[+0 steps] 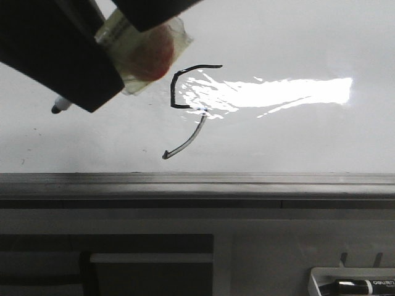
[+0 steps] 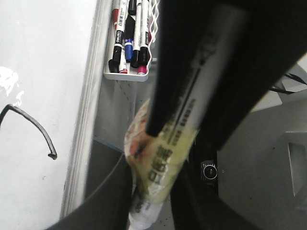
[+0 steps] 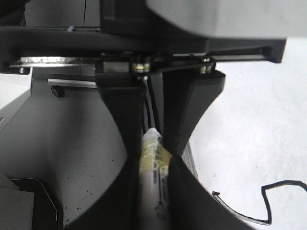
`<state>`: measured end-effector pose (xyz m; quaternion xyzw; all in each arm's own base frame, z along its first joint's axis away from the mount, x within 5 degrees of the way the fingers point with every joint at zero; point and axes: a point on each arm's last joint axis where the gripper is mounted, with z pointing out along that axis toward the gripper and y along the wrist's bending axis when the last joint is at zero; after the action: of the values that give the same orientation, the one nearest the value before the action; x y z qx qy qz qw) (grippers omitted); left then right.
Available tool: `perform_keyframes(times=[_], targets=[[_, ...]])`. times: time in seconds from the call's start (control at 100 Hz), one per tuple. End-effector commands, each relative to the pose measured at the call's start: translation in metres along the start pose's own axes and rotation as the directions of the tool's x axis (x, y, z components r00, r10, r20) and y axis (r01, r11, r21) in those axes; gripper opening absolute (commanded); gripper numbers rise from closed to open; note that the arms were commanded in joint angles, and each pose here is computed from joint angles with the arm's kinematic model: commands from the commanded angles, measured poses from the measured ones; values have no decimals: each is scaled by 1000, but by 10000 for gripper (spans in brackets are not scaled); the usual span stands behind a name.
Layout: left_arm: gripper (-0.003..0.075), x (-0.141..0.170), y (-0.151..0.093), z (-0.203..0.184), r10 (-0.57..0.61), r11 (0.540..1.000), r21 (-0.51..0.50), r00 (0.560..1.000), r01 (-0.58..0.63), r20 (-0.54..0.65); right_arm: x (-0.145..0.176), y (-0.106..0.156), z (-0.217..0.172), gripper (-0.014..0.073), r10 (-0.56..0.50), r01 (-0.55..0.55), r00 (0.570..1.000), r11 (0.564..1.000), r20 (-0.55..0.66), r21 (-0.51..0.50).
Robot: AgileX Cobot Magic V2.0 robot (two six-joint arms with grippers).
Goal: Write number 5 on whiteboard
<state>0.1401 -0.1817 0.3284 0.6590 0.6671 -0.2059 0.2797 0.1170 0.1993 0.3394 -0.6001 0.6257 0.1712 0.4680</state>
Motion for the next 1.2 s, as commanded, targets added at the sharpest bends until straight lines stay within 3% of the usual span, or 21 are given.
perform_keyframes(times=[0.0, 0.12, 0.43, 0.53, 0.65, 0.75, 0.9, 1.02, 1.09, 1.19], targets=[[61, -19, 6, -12, -37, 995, -82, 988, 49, 148, -11, -3, -7, -43, 43, -44, 997, 999, 65, 14], [-21, -19, 6, -12, -37, 995, -82, 988, 49, 148, -10, -2, -7, -43, 47, -47, 997, 999, 54, 3], [-20, -19, 6, -11, -36, 995, -82, 989, 49, 146, -10, -2, -7, -18, 47, -47, 997, 999, 54, 3], [-20, -19, 6, -11, -36, 995, -82, 989, 49, 146, -10, -3, -7, 124, 41, -41, 997, 999, 59, 11], [-20, -19, 6, -11, -40, 995, -82, 988, 53, 146, -15, -5, -14, 372, 9, -12, 997, 999, 81, 39], [-20, -17, 9, -12, -96, 991, -83, 984, 110, 150, -24, -9, -31, 447, -17, 7, 991, 997, 133, 76], [-20, -12, 17, -12, -218, 965, -111, 960, 239, 175, -34, -15, -67, 440, -65, 30, 973, 987, 219, 160], [-20, -6, 32, -8, -385, 873, -188, 873, 450, 300, -30, -24, -91, 420, -11, -52, 965, 971, 261, 235], [-21, -3, 39, -6, -460, 799, -210, 797, 564, 391, -26, -30, -105, 302, 54, -139, 956, 949, 289, 283], [-21, 2, 48, -2, -499, 716, -229, 714, 659, 491, -19, -37, -120, 23, 100, -200, 952, 919, 289, 340]])
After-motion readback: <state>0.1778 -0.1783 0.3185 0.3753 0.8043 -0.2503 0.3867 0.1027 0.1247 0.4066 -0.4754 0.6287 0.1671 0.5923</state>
